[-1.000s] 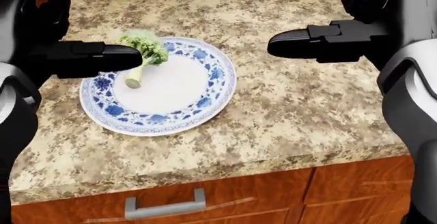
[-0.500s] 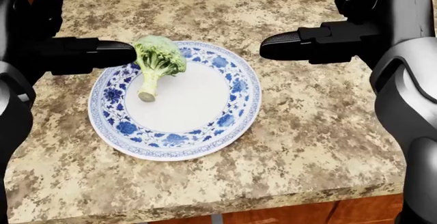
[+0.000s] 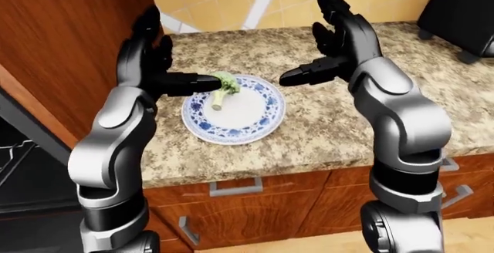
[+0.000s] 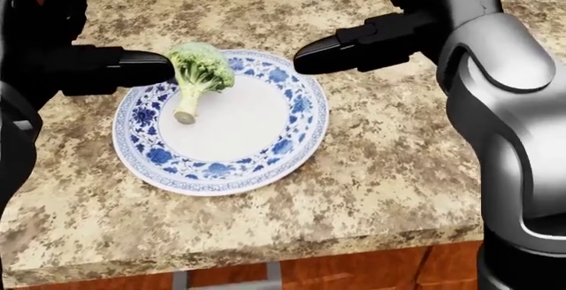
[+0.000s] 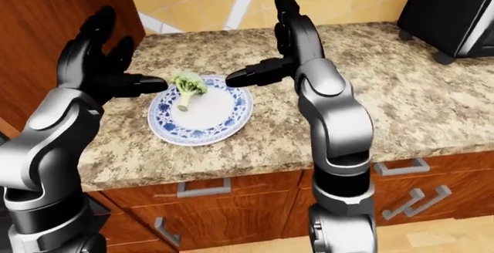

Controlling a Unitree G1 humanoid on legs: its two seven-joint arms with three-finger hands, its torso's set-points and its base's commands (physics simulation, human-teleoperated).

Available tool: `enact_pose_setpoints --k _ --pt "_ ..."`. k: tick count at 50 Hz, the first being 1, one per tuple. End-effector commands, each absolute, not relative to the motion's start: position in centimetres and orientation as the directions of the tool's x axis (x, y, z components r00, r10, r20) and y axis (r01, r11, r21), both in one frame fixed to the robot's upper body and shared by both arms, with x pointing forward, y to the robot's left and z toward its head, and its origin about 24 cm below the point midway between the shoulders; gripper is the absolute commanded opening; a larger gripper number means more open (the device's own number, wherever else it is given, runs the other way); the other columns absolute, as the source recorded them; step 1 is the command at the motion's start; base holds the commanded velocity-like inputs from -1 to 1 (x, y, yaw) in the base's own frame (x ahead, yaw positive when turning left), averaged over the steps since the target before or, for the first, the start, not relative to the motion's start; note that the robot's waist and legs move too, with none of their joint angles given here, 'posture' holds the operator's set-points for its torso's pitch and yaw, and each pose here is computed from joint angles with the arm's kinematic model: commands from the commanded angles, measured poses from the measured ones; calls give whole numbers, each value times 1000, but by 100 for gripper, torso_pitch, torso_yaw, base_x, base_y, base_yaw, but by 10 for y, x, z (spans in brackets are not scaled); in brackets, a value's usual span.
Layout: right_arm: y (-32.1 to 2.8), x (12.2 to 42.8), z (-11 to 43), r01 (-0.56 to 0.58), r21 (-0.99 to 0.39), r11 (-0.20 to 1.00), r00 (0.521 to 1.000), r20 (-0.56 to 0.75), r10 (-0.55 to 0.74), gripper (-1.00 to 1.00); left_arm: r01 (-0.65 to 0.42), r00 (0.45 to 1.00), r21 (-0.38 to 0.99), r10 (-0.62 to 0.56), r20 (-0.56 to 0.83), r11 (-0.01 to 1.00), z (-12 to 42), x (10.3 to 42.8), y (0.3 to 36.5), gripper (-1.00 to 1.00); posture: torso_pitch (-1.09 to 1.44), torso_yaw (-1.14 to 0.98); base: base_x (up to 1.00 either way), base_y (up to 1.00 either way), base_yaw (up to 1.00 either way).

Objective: Place the broccoli on the rack of the oven.

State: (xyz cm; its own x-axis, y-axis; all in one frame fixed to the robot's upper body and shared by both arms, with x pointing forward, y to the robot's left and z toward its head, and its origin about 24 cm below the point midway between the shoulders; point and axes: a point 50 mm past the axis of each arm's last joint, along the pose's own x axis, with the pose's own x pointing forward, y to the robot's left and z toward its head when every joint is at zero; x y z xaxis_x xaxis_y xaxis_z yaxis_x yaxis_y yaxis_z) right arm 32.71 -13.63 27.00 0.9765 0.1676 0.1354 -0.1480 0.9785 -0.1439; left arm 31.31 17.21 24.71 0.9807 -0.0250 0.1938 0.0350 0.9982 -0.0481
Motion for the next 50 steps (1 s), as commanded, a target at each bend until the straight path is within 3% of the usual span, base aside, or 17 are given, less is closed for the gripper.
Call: enact_pose_setpoints --k 1,10,23,50 --pt "-130 324 289 -170 -181 969 952 222 209 100 40 961 -48 -25 277 998 265 307 172 100 0 0 0 0 0" --pt "-92 342 286 -320 -246 915 916 165 365 100 33 957 -61 -14 289 998 272 304 175 100 0 0 0 0 0" --pt "-58 364 274 -348 -283 894 904 153 400 100 30 957 -60 -11 290 998 272 303 176 100 0 0 0 0 0" --pt "-9 366 248 -440 -304 845 855 144 497 100 24 955 -72 -1 298 997 275 302 179 100 0 0 0 0 0"
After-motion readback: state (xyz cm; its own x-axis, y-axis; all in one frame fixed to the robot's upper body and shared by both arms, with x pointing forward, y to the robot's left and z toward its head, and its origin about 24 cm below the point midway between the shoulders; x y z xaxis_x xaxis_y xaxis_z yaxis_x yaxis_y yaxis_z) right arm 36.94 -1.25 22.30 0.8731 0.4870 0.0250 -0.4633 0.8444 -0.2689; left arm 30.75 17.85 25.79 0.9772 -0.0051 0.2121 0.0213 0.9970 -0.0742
